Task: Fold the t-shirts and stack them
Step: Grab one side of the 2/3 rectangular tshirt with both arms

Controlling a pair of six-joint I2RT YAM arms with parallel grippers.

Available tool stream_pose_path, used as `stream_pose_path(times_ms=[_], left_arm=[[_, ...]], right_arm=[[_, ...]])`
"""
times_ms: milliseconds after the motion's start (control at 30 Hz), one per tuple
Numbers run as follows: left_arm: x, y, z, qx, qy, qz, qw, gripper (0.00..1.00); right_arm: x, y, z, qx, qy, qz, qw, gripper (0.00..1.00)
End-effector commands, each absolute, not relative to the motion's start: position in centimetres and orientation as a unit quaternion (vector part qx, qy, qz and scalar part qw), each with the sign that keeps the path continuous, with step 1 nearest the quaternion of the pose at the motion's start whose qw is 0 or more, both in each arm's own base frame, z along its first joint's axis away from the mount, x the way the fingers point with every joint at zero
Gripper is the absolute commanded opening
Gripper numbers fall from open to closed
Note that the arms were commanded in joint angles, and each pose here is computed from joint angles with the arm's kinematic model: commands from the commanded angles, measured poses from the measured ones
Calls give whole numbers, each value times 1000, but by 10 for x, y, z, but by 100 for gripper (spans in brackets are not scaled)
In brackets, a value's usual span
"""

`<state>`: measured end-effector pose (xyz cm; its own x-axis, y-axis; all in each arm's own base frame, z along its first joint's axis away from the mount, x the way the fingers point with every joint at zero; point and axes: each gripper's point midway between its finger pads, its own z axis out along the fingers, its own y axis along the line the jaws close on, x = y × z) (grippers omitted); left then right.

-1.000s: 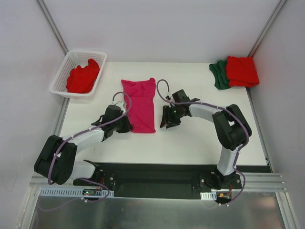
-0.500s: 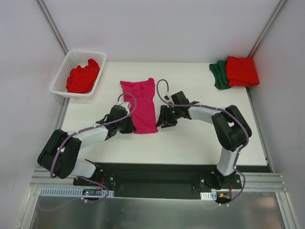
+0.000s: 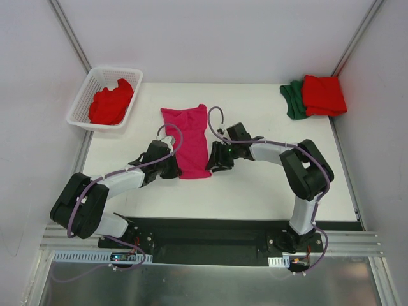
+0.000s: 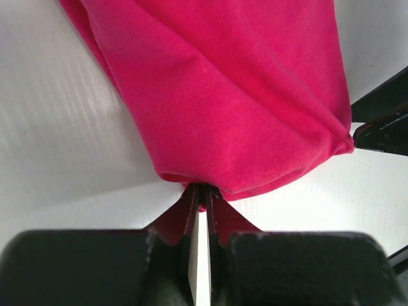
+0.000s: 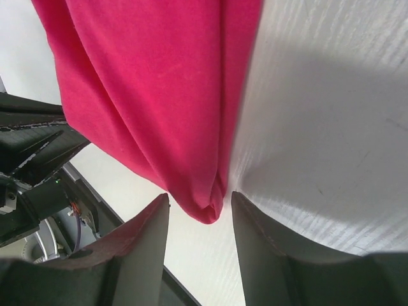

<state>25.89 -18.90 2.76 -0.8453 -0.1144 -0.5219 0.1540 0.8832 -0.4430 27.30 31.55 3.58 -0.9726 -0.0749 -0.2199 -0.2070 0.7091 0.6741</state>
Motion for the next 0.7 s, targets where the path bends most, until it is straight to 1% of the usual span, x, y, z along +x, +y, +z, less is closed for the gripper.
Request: stream_pose_path(times_ms=[0, 233, 333, 433, 467, 533, 567, 633, 667], left_arm=[[264, -191, 30, 7, 929, -236, 285, 0], [264, -190, 30, 6, 929, -236, 286, 0], [264, -190, 30, 6, 929, -236, 286, 0], [263, -189, 29, 4, 929, -235, 285, 0], [263, -189, 29, 4, 929, -235, 286, 0], [263, -189, 29, 3, 929, -235, 286, 0], [262, -189, 29, 4, 929, -235, 286, 0], [261, -189, 29, 3, 929, -236, 285, 0], [261, -189, 29, 4, 929, -236, 285, 0]], right_arm=[[273, 328, 50, -88, 910, 395, 93, 46], [257, 336, 49, -98, 910, 396, 80, 46], [249, 336, 46, -101, 911, 392, 74, 43], [243, 335, 41, -104, 913, 388, 68, 33], [243, 335, 41, -103, 913, 388, 69, 25], [242, 335, 40, -103, 914, 387, 68, 20], [242, 335, 41, -105, 914, 386, 69, 15], [243, 335, 40, -104, 914, 386, 71, 9], [243, 335, 41, -104, 914, 385, 71, 1]])
